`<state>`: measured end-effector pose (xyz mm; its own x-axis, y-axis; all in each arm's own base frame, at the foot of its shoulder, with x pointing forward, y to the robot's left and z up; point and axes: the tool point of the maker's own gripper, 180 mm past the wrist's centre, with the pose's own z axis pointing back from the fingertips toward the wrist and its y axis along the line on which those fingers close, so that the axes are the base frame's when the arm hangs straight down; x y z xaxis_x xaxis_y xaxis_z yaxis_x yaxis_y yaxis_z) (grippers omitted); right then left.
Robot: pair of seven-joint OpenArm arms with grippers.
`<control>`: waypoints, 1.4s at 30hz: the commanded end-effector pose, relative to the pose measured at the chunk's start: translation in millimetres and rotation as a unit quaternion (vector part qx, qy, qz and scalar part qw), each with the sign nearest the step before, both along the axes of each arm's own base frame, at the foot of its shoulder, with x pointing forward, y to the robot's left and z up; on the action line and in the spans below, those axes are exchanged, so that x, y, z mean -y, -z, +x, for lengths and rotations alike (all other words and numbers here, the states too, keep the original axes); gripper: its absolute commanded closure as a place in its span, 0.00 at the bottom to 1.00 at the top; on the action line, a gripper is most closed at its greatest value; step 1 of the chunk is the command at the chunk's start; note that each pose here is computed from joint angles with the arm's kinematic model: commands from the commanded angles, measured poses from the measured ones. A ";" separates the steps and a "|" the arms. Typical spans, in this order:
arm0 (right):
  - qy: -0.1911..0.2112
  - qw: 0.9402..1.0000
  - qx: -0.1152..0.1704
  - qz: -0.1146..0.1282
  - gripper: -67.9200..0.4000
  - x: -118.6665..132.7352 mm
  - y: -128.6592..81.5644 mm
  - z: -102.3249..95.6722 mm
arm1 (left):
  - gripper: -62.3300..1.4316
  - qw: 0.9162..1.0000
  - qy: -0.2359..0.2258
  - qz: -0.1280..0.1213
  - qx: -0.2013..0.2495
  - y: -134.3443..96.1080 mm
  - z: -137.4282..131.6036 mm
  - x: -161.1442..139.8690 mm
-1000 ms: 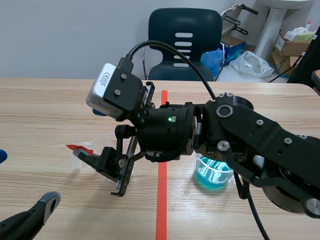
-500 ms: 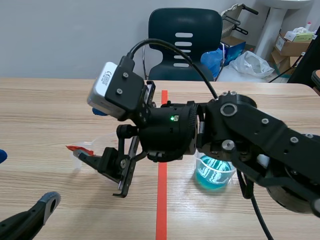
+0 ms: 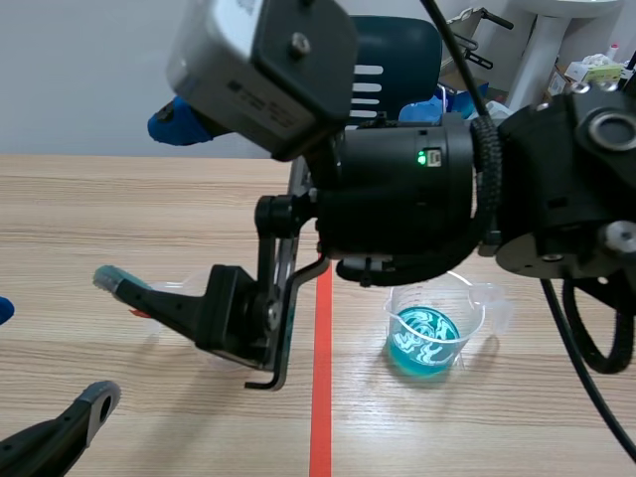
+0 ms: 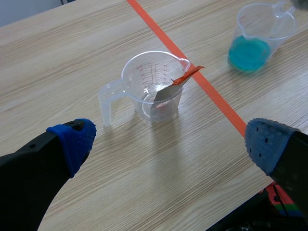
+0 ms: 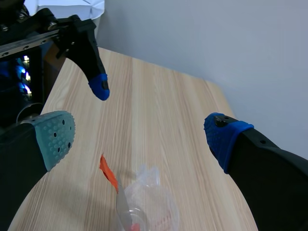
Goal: Do the redox reaction experiment
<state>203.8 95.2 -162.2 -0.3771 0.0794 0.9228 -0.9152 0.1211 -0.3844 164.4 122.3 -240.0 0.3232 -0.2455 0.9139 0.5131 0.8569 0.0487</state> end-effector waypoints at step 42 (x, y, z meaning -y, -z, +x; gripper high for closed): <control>0.471 0.879 0.014 0.077 0.19 273.4 -46.4 91.4 | 0.00 0.984 0.094 0.045 0.144 -76.8 66.8 29.0</control>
